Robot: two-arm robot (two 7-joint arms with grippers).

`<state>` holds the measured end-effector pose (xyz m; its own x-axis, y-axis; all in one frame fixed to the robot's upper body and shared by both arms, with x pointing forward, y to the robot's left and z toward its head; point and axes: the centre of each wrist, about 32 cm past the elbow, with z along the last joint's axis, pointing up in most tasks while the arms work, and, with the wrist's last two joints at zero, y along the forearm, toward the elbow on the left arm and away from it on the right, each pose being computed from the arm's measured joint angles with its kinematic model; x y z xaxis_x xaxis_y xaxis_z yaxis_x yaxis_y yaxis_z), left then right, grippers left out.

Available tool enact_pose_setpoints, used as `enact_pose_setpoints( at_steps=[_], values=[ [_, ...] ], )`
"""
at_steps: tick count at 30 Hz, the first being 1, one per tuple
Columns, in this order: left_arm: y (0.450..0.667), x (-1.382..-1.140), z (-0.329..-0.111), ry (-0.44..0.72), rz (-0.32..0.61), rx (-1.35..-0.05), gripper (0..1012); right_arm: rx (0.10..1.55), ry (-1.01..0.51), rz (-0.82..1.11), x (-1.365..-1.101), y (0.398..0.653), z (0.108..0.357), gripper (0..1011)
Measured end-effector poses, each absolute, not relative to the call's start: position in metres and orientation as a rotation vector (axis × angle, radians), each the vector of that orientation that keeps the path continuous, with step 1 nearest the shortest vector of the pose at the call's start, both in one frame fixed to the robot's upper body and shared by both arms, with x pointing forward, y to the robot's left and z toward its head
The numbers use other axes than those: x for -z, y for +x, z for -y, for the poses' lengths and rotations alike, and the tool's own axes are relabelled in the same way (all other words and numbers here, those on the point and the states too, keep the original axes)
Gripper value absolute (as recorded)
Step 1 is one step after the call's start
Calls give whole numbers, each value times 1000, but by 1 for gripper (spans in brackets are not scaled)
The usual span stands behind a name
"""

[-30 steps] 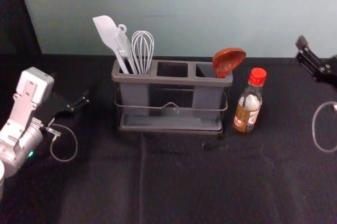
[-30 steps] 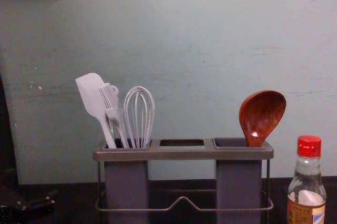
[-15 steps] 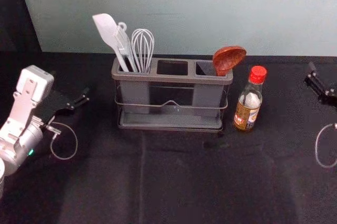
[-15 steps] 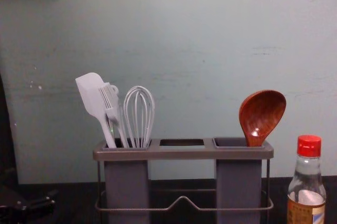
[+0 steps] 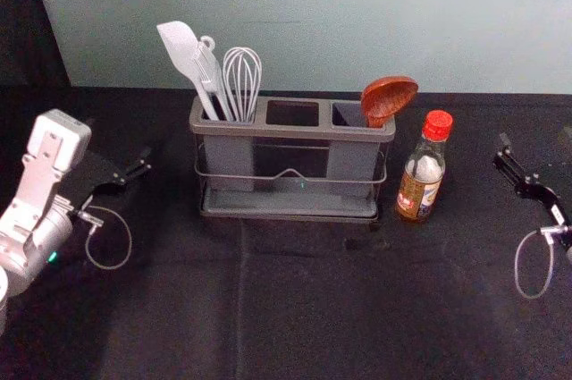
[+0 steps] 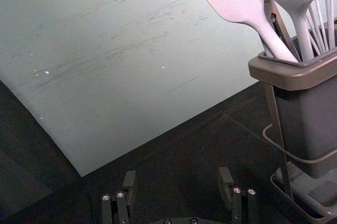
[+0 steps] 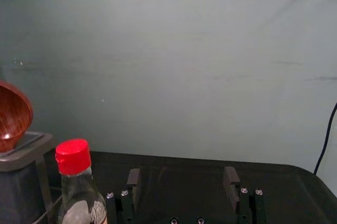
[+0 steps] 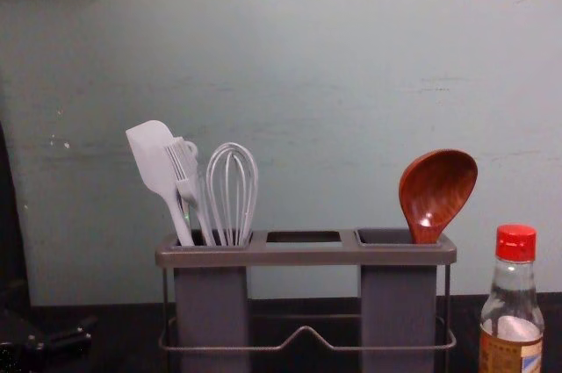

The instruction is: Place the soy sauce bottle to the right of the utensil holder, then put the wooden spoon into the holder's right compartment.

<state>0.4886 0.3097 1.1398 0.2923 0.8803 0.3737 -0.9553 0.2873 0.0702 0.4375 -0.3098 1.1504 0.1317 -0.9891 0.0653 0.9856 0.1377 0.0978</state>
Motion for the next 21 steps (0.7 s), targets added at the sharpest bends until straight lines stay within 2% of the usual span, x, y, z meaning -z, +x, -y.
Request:
enact_pose_setpoints(
  at_steps=[21],
  values=[
    [489, -1140, -310, 304, 285, -1248, 1005, 1429, -27, 90, -1133, 442, 306, 1004]
  ],
)
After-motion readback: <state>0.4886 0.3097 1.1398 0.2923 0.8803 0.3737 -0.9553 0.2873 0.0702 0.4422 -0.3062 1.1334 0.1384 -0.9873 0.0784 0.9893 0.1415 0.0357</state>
